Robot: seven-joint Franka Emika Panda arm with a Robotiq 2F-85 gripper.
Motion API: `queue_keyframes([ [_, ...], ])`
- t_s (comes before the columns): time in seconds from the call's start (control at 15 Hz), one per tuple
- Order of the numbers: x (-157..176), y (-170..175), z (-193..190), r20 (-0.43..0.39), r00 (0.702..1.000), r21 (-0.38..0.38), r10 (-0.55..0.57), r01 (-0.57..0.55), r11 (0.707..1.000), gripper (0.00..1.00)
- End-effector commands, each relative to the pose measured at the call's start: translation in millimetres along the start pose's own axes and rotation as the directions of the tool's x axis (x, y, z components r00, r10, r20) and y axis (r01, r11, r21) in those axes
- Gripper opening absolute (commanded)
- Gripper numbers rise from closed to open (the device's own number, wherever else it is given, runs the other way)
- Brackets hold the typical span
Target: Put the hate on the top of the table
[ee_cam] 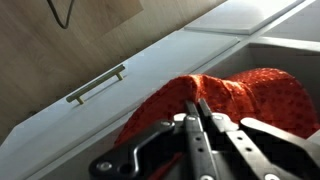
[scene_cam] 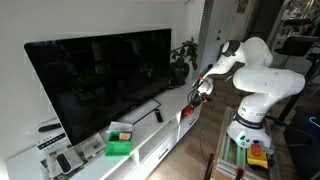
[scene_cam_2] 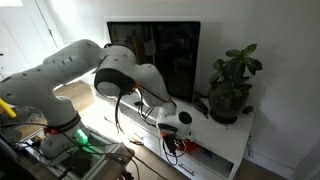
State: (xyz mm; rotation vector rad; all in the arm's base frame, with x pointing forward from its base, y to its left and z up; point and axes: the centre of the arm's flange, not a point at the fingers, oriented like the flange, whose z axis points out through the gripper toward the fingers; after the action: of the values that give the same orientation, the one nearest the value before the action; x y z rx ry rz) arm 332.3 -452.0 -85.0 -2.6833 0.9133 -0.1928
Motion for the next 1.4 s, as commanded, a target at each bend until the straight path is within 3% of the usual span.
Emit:
queue_keyframes([
  [0.0,-4,10,-16,0.068,0.997,-0.032,0.036,-0.034,0.999,0.01],
  [0.53,-15,27,-67,0.145,0.986,-0.162,0.079,-0.055,0.985,0.01],
  [0.87,-27,18,-98,0.206,0.972,-0.313,0.109,-0.04,0.949,0.01],
  [1.0,-35,11,-110,0.263,0.962,-0.377,0.078,0.028,0.926,0.01],
  [1.33,-49,-9,-137,0.386,0.921,-0.441,0.051,0.135,0.887,0.01],
])
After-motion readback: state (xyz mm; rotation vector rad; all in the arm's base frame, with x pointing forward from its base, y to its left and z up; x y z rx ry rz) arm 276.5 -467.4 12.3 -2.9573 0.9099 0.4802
